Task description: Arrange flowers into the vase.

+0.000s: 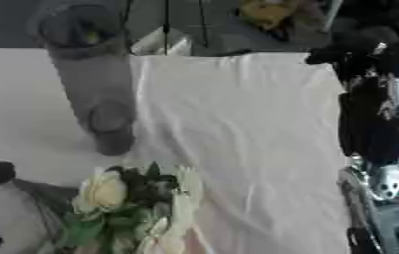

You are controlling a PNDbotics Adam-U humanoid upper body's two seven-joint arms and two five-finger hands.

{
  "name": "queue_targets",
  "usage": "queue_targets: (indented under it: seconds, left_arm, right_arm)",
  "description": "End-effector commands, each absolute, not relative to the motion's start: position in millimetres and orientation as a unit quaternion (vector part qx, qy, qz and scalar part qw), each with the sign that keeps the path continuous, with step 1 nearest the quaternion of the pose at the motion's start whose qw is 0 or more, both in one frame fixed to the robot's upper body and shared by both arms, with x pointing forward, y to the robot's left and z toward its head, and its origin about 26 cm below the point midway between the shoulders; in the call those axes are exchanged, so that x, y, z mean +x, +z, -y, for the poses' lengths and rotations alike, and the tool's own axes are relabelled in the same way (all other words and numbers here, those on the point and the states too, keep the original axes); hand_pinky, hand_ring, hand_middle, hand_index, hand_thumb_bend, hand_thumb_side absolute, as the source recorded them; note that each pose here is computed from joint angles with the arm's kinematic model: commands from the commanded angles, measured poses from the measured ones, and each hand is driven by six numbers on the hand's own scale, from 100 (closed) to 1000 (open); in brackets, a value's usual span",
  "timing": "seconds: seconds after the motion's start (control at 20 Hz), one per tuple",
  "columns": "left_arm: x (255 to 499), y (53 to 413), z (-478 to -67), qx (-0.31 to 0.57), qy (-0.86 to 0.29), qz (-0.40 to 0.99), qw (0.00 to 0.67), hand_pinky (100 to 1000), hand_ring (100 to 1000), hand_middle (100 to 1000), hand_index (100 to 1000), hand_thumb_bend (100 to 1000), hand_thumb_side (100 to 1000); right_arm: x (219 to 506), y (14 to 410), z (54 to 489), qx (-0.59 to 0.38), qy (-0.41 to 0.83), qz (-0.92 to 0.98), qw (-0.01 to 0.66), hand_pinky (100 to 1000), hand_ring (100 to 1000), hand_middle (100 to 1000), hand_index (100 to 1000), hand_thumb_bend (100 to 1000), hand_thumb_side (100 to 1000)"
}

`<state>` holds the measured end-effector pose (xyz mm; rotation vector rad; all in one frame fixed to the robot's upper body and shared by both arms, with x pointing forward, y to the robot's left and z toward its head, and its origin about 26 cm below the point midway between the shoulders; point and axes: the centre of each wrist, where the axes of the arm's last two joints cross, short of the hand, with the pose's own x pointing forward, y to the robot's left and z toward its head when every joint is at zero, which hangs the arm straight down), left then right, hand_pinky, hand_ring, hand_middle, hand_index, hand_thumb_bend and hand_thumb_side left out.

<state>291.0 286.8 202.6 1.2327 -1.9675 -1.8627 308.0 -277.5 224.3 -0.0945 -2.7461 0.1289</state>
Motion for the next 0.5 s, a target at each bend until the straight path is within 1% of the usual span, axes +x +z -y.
queue_targets:
  seconds: [0.05,0.25,0.5]
  left_arm:
    - [288.7,212.2,-288.7,0.421,-0.625,0.654,0.068,753,811,856,1000,239,942]
    - [288.8,212.8,-288.9,0.422,-0.624,0.654,0.067,754,812,861,1000,246,936]
    - [290.1,218.9,-288.2,0.423,-0.629,0.649,0.062,762,818,866,995,288,908]
  right_arm:
    - [304.4,233.9,280.3,-0.037,0.054,0.982,0.179,743,579,549,717,100,1000]
    - [304.3,233.7,280.7,-0.038,0.053,0.981,0.181,740,572,547,718,100,1000]
    - [304.2,233.3,280.5,-0.037,0.053,0.981,0.183,740,571,545,717,100,1000]
